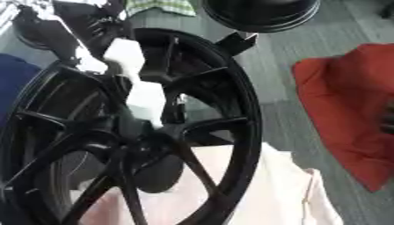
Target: Pull the pin out of the wheel hub.
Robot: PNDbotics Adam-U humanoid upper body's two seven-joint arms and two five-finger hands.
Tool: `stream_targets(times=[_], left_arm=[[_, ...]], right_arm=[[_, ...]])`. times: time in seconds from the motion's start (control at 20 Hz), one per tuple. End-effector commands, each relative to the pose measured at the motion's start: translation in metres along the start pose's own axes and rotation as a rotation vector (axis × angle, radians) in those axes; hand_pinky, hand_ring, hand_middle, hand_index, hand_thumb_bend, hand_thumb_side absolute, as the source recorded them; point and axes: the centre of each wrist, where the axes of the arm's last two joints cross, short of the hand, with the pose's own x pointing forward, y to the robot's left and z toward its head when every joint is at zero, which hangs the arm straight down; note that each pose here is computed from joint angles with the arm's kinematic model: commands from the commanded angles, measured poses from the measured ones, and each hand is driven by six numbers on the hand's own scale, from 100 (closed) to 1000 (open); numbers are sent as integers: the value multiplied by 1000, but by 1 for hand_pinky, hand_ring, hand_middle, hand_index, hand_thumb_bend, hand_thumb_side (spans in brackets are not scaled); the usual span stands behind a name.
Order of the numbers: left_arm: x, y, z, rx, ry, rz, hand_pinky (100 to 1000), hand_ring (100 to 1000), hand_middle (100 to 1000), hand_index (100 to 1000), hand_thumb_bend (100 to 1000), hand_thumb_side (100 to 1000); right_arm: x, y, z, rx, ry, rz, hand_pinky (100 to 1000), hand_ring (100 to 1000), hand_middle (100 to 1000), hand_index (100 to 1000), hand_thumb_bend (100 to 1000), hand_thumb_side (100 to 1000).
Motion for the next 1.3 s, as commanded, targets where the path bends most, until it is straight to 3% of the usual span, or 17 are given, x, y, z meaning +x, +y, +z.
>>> stream_targets(times=[0.05,0.35,0.65,0.8,1.0,1.05,1.1,1.15,1.2,1.3], left_arm=[[-2,24,36,117,35,-22,642,536,316,511,282,187],[-31,33,95,271,159,17,636,532,308,511,298,190],[-87,26,167,410,442,153,621,524,306,513,335,176],[-115,15,198,475,571,259,610,521,305,520,368,175],[-145,-14,218,514,651,357,607,521,309,524,378,179],[-149,-21,221,520,658,364,681,642,495,683,550,311],[-155,-30,223,528,671,385,726,739,616,791,659,413],[-160,-39,225,536,679,401,726,739,616,791,659,413],[-164,-47,227,549,676,415,738,787,702,839,691,443],[-167,-60,229,576,659,434,720,769,683,819,677,439]], right_arm=[[7,-5,-1,-4,-27,24,711,681,675,723,100,743],[5,-12,3,-26,-19,44,711,681,675,724,100,731],[5,-21,4,-74,-37,66,710,681,674,723,100,714],[5,-23,4,-93,-42,62,710,680,674,723,100,708],[5,-25,5,-102,-46,62,710,680,673,723,100,701],[5,-25,5,-103,-46,62,710,680,673,723,100,695],[4,-26,6,-108,-45,61,710,680,673,723,100,694],[4,-26,7,-112,-45,59,710,680,673,723,100,694],[3,-26,7,-113,-45,58,709,680,673,723,100,693],[3,-26,8,-114,-43,54,709,679,673,723,100,695]])
